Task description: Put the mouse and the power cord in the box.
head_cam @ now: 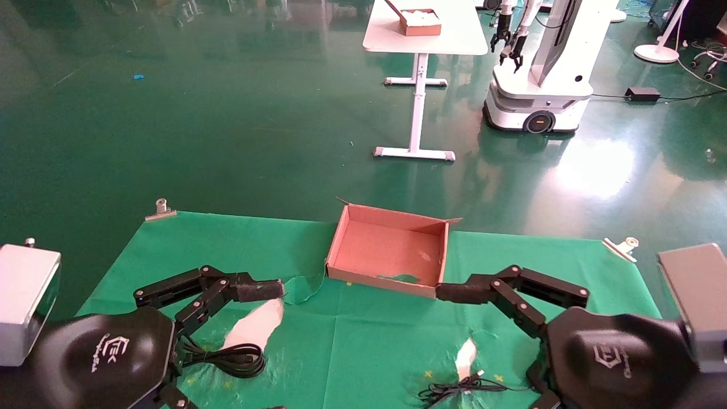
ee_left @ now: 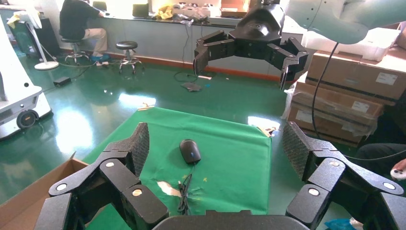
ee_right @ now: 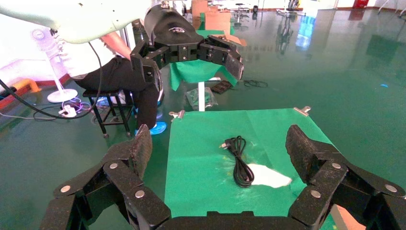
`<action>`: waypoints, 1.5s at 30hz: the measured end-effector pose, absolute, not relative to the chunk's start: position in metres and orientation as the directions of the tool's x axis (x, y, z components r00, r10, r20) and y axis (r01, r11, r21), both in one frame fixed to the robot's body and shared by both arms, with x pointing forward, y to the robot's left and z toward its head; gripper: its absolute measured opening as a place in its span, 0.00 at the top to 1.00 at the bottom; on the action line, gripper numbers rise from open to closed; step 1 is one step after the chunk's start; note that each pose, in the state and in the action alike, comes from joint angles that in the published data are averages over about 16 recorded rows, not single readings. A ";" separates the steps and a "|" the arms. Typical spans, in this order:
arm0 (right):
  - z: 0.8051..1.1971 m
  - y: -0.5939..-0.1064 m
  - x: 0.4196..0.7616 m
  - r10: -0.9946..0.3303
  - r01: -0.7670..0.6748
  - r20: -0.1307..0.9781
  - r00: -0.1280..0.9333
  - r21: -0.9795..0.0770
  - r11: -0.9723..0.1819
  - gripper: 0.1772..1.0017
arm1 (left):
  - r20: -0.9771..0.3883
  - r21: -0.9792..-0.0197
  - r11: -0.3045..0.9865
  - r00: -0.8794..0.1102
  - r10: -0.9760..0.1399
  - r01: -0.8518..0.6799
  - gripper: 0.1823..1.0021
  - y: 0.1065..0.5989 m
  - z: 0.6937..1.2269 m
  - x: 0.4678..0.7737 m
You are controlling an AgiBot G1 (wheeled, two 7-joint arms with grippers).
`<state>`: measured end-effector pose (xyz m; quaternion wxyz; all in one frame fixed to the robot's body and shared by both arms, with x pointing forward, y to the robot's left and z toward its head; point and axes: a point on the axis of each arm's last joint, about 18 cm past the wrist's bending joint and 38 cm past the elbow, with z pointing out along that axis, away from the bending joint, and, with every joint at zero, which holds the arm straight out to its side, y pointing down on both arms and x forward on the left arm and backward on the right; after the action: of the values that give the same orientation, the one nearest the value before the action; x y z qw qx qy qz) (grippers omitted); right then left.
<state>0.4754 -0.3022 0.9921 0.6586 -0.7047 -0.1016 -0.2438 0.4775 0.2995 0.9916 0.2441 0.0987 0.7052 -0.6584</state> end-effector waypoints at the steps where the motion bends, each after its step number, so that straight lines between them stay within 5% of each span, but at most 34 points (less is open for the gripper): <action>1: 0.992 -0.302 0.475 -0.178 0.464 0.477 0.860 -0.879 -0.112 0.00 | -0.474 -0.880 0.114 -0.861 -0.182 0.461 0.00 0.300 0.992 0.477; 34: 0.990 -0.303 0.476 -0.178 0.461 0.476 0.861 -0.879 -0.122 0.00 | -0.474 -0.880 0.115 -0.861 -0.182 0.461 0.00 0.300 0.991 0.477; 45: 0.950 -0.308 0.504 -0.185 0.424 0.527 0.830 -0.810 -0.406 0.00 | -0.502 -0.818 0.427 -0.842 -0.199 0.386 0.00 0.304 0.955 0.510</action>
<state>0.5038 -0.3078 0.9499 0.5395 -0.7898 -0.0757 -0.2818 0.5098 0.3043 0.9553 0.2750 0.0585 0.7986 -0.5322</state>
